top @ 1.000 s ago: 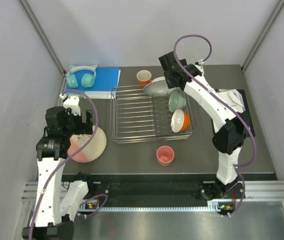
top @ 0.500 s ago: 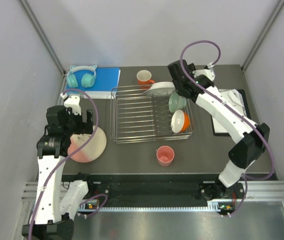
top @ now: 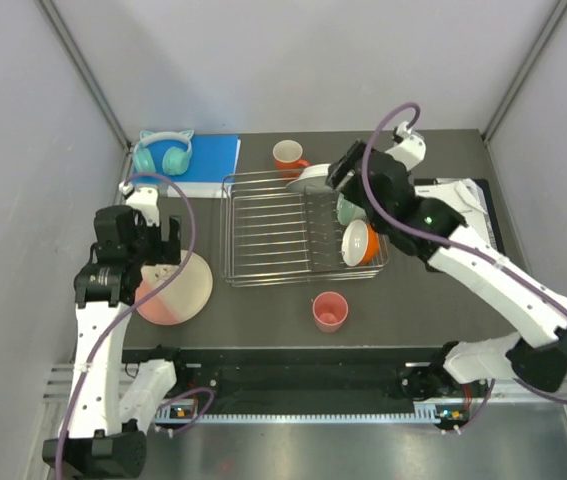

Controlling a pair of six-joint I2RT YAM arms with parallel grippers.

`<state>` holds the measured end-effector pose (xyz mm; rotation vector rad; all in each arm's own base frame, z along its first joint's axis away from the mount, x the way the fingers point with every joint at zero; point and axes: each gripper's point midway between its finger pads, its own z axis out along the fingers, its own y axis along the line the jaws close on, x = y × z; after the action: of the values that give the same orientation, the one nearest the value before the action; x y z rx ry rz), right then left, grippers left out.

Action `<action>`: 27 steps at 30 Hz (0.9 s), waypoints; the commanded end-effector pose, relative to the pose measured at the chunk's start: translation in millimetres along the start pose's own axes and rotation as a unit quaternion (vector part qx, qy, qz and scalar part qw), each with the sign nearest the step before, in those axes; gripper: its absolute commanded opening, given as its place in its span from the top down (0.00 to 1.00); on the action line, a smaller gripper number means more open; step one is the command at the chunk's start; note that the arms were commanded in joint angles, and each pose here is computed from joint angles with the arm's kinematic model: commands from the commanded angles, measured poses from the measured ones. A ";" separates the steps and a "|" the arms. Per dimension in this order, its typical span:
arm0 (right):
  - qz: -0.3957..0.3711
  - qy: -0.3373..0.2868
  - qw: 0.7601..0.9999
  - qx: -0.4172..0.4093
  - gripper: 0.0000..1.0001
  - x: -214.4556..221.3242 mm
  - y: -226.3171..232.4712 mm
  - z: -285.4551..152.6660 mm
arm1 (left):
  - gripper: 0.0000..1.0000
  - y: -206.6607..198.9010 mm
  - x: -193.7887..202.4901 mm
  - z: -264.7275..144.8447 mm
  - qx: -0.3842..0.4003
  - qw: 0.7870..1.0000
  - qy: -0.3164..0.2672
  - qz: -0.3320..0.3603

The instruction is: Load the mixed dishes into the dish rack

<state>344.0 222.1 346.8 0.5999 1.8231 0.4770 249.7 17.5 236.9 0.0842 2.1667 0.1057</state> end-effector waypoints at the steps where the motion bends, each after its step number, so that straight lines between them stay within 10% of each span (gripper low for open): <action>1: -0.116 0.035 0.980 -0.159 0.25 10.0 17.6 -43.2 | 0.01 10.5 3.1 8.3 -0.018 0.999 0.033 0.006; 12: -0.181 0.096 0.939 -0.276 0.25 50.3 6.4 -120.5 | 0.01 87.1 57.3 54.8 0.018 0.985 0.133 -0.111; 27: -0.283 0.161 0.864 -0.383 0.28 123.8 61.8 -159.7 | 0.07 97.8 136.0 93.8 0.077 0.963 0.240 -0.091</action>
<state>182.0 304.3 329.4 -0.4180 1.8496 0.8012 252.4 123.6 99.3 -0.1038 2.6496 -0.1713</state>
